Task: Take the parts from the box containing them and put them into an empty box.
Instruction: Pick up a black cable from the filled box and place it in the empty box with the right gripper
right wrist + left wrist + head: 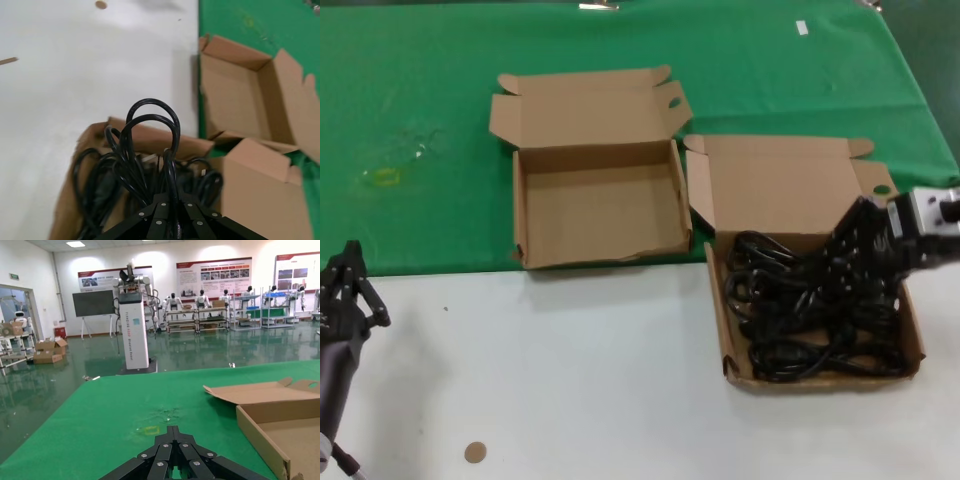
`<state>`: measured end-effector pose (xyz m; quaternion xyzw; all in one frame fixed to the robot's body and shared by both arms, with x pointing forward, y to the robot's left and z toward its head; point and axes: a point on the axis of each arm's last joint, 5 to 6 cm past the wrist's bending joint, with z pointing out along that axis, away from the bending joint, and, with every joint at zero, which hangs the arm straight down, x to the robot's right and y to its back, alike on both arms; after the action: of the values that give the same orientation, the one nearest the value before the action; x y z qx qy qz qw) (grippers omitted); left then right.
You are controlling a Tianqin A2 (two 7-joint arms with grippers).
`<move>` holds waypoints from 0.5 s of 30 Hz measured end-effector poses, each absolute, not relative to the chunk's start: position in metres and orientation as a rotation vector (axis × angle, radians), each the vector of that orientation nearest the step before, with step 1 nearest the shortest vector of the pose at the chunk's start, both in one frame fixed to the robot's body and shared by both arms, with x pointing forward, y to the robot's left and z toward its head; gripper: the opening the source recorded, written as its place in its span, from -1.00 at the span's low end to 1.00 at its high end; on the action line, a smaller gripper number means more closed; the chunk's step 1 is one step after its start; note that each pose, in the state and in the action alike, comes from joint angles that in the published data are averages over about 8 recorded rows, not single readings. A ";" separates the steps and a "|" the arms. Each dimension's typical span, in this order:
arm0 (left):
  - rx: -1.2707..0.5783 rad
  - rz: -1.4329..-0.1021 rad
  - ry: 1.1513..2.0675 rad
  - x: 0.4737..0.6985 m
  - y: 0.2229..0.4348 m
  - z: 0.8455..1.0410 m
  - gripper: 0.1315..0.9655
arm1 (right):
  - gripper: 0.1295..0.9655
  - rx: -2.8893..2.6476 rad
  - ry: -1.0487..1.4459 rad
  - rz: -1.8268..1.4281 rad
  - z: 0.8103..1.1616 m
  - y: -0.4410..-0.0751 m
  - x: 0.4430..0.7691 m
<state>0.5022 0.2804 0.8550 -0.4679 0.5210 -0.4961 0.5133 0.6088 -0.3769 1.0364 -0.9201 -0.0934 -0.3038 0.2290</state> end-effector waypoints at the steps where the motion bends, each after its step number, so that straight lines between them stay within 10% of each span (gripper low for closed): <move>1: -1.125 -1.193 1.253 0.502 0.280 0.855 -0.97 | -0.91 -2.528 -0.258 -0.845 1.040 -0.376 0.611; 15: -1.125 -1.193 1.253 0.502 0.280 0.855 -0.97 | -0.92 -2.442 -0.268 -0.974 1.086 -0.347 0.653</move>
<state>0.5022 0.2804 0.8550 -0.4679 0.5210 -0.4961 0.5133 0.6526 -0.3472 1.0862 -0.8954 -0.0982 -0.3573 0.2470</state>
